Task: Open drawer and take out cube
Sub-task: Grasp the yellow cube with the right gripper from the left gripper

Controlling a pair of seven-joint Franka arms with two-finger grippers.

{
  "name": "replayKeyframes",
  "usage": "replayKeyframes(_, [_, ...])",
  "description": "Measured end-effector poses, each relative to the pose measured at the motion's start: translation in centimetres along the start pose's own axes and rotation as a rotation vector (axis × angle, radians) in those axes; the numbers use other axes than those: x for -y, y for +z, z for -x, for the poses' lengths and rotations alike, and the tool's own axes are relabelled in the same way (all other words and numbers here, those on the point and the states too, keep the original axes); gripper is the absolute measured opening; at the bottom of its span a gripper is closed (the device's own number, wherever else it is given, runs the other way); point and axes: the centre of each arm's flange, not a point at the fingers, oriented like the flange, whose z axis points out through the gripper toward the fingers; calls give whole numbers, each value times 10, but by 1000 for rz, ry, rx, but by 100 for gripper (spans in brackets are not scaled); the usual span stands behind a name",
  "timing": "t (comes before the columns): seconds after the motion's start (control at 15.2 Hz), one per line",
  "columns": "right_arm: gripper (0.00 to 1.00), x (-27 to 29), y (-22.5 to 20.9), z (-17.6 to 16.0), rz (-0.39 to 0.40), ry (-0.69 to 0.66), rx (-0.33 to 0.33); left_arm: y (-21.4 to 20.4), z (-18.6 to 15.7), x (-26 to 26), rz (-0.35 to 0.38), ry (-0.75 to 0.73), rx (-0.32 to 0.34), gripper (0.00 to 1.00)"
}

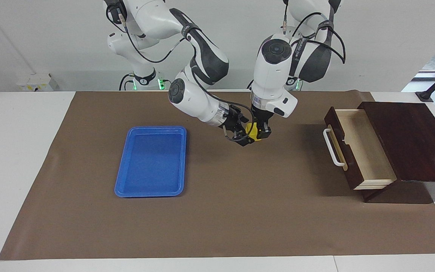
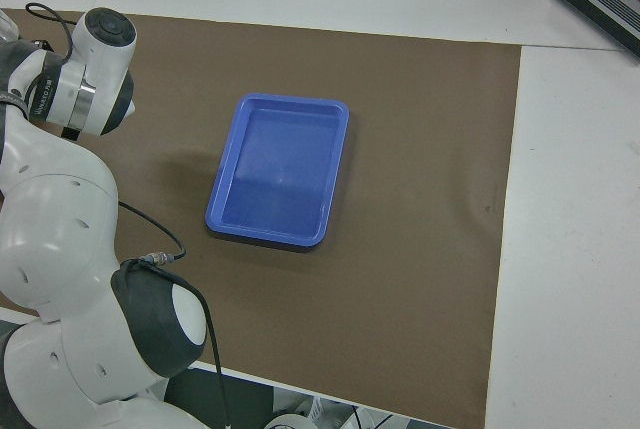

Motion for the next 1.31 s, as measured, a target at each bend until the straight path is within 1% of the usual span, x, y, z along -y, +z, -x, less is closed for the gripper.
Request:
replayKeyframes(0.07, [93, 1, -1, 0, -6, 0, 0, 1, 0, 1, -4, 1, -2, 55])
replayKeyframes(0.26, [62, 5, -4, -2, -24, 2, -1, 4, 1, 4, -16, 6, -11, 55])
replayKeyframes(0.33, [56, 6, -5, -3, -23, 5, 0, 4, 2, 5, -15, 8, -11, 55])
replayKeyframes(1.25, [56, 7, -6, -3, -24, 6, 1, 4, 1, 5, -13, 15, -9, 55])
replayKeyframes(1.31, [56, 6, -5, -3, -21, 6, 1, 4, 1, 4, -12, 31, -9, 59])
